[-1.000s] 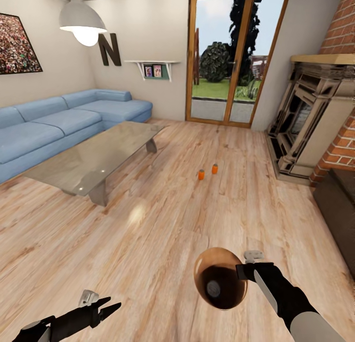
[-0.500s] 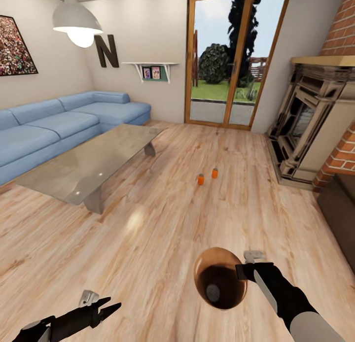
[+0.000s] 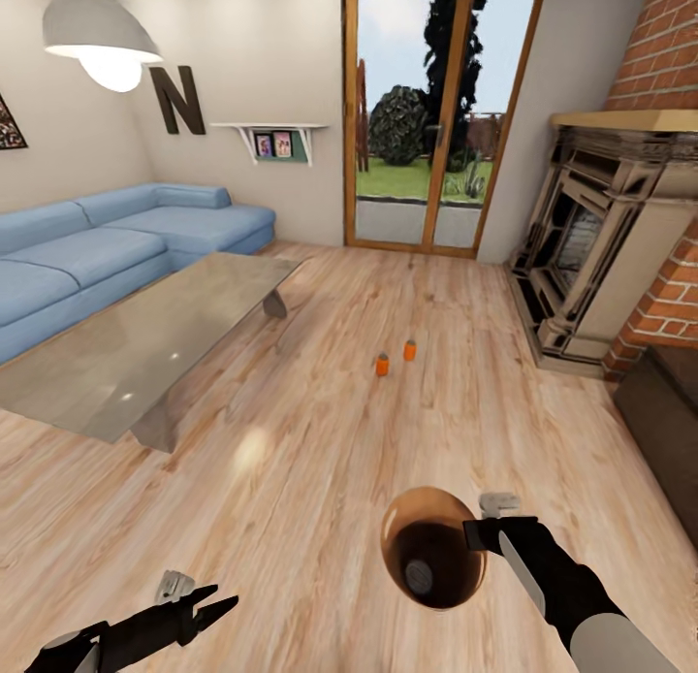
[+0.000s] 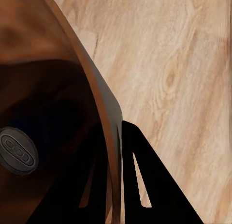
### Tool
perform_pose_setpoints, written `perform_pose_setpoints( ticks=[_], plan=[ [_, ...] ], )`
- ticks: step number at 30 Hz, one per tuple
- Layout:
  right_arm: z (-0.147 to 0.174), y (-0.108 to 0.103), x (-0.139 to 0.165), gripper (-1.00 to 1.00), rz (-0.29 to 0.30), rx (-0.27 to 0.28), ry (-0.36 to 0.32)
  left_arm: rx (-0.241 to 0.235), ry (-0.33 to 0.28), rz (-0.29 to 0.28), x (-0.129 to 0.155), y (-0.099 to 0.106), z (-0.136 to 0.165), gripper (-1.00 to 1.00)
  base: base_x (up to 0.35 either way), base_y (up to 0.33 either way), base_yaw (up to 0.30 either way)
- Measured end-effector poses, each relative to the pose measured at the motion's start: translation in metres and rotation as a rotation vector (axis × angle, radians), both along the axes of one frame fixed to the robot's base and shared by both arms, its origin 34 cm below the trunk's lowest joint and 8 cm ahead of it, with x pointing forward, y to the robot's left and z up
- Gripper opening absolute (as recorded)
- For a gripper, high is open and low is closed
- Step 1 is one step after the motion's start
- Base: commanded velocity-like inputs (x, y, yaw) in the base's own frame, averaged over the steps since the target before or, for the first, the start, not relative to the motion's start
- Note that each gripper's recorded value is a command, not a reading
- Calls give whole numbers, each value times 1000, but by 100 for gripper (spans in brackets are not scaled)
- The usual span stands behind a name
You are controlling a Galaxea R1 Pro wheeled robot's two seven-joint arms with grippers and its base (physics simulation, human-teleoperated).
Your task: Put the three can of soda from the living room inside the tash can in the kitchen.
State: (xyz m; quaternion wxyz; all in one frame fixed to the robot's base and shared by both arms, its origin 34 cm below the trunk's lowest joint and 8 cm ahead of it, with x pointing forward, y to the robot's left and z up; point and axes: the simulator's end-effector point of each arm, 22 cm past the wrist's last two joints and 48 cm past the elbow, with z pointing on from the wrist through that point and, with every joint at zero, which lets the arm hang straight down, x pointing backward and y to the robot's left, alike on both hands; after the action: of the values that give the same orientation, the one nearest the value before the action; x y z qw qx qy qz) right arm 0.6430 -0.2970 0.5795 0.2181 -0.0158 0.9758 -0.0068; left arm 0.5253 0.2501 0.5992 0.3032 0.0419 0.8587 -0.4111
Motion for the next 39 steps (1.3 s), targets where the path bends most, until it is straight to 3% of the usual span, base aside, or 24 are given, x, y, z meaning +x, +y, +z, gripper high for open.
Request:
perform_pose_setpoints(
  ticks=[23,39],
  plan=[
    [5,0,2,-100,-1,2,-10,0,-10,0,2,0,4,100,315,171,-258],
    [6,1,3,-100,-1,3,-12,0,-13,0,3,0,5,100,306,180,-157]
  ],
)
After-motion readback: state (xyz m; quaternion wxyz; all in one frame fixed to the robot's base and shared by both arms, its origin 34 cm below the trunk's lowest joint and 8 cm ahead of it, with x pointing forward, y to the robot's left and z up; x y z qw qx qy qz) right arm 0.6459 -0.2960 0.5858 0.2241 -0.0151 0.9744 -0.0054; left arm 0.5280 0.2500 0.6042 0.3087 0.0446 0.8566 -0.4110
